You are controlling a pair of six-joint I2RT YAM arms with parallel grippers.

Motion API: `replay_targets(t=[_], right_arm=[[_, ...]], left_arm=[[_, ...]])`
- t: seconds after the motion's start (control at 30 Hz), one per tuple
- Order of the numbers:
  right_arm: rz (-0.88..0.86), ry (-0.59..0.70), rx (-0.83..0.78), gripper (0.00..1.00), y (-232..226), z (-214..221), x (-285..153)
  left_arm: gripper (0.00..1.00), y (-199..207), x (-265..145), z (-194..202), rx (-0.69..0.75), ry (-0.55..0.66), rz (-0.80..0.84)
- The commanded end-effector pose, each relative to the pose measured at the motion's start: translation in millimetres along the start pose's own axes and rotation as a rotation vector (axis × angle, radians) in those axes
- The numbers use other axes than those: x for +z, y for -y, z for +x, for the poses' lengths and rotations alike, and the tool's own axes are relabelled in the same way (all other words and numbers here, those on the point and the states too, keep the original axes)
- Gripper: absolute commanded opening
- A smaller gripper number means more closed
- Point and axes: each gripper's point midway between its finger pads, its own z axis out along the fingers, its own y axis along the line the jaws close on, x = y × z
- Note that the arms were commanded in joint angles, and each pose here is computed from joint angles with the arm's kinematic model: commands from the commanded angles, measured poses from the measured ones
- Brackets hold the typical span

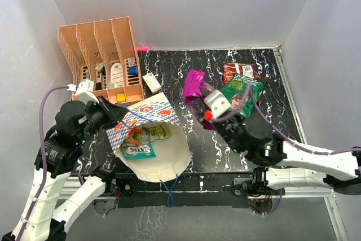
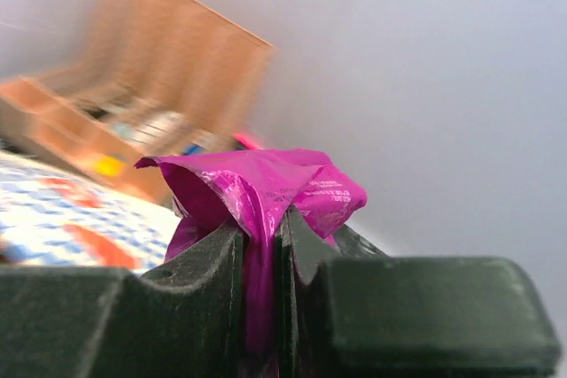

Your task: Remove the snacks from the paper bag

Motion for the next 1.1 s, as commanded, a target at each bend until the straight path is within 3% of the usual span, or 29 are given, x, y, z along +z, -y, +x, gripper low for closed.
replay_targets(t=[0.0, 0.17, 0.27, 0.33, 0.4, 0.6, 0.73, 0.93, 1.07], right_arm=[[0.453, -0.076, -0.023, 0.07, 94.1, 19.9, 4.5], [0.718, -0.234, 0.007, 0.07, 159.0, 94.1, 3.2], [0.971, -0.341, 0.131, 0.07, 200.3, 156.1, -19.4], [1.052, -0.433, 0.213, 0.07, 217.9, 194.4, -34.9], [1.177, -0.520, 0.276, 0.07, 234.0, 226.6, -64.2], [1.499, -0.604, 0.363, 0.07, 265.9, 287.0, -150.5], [1.600, -0.665, 0.375, 0.07, 260.2, 316.9, -186.2], [1.598, -0.787, 0.414, 0.08, 245.5, 364.7, -203.0], [1.574, -0.831, 0.461, 0.23, 235.6, 386.4, -202.3]], left_arm=[[0.00, -1.5, -2.2, -1.4, 0.009, 0.002, -0.013], [0.00, -1.7, -4.8, -3.6, 0.009, 0.010, -0.019], [0.00, -2.5, -7.6, -4.4, 0.009, 0.017, -0.021], [0.00, -3.0, -9.7, -4.9, 0.010, 0.021, -0.023], [0.00, -3.6, -12.6, -5.9, 0.014, 0.024, -0.028], [0.00, -1.1, -14.8, -7.5, 0.033, 0.029, -0.014], [0.00, 17.2, -12.0, -6.0, 0.064, 0.009, 0.086], [0.00, 39.1, -5.7, 2.7, 0.062, -0.024, 0.227], [0.00, 41.7, -4.7, 7.3, 0.066, -0.046, 0.249]])
